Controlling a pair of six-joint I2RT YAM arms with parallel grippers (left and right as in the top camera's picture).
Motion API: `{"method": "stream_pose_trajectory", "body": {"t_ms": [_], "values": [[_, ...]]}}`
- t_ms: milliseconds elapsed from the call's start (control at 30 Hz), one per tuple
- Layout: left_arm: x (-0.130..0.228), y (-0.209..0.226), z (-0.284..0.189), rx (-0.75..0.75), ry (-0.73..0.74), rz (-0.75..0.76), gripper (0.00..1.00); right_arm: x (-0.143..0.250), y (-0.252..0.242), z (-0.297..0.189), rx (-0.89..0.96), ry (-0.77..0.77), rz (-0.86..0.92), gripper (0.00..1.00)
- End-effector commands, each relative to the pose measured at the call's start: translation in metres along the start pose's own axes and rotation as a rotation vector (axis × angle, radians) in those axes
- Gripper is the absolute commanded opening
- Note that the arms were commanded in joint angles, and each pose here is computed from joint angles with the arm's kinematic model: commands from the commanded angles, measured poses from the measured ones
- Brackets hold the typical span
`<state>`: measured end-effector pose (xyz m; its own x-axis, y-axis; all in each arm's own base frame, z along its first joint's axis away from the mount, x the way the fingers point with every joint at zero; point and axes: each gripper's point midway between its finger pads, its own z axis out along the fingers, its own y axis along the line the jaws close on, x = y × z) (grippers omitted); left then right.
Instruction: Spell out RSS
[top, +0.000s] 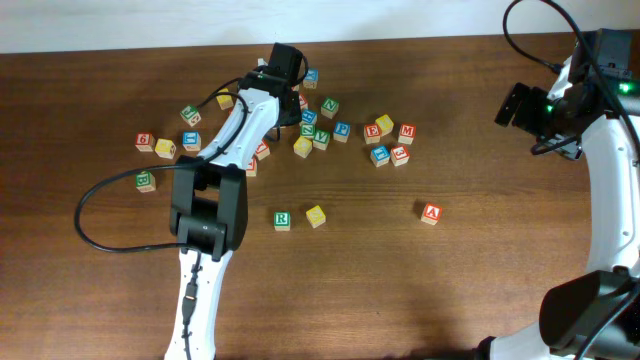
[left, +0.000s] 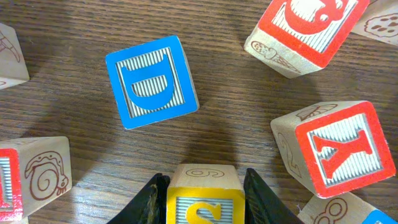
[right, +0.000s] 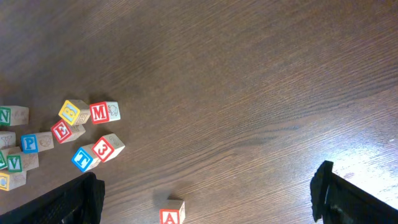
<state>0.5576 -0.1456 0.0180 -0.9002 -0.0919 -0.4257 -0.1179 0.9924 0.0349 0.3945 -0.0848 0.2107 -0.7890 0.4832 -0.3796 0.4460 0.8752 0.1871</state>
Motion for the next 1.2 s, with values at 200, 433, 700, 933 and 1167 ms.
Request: {"method": "stream_pose_trajectory", "body": {"t_ms": [200, 433, 700, 933, 1167], "values": [[-0.010, 0.003, -0.013, 0.002, -0.002, -0.014, 0.46, -0.001, -0.003, 0.001, 0.010, -0.003, 0.001, 0.98], [0.004, 0.014, -0.005, -0.024, 0.053, 0.000, 0.45, -0.001, -0.003, 0.001, 0.009, -0.003, 0.001, 0.98], [0.008, 0.013, 0.005, -0.019, 0.062, 0.038, 0.37, -0.001, -0.003, 0.001, 0.010, -0.003, 0.001, 0.98], [0.012, 0.012, 0.013, -0.021, 0.068, 0.039, 0.34, -0.001, -0.003, 0.001, 0.009, -0.003, 0.001, 0.98], [0.017, 0.013, 0.018, -0.028, 0.085, 0.043, 0.26, -0.001, -0.003, 0.001, 0.010, -0.003, 0.001, 0.98]]}}
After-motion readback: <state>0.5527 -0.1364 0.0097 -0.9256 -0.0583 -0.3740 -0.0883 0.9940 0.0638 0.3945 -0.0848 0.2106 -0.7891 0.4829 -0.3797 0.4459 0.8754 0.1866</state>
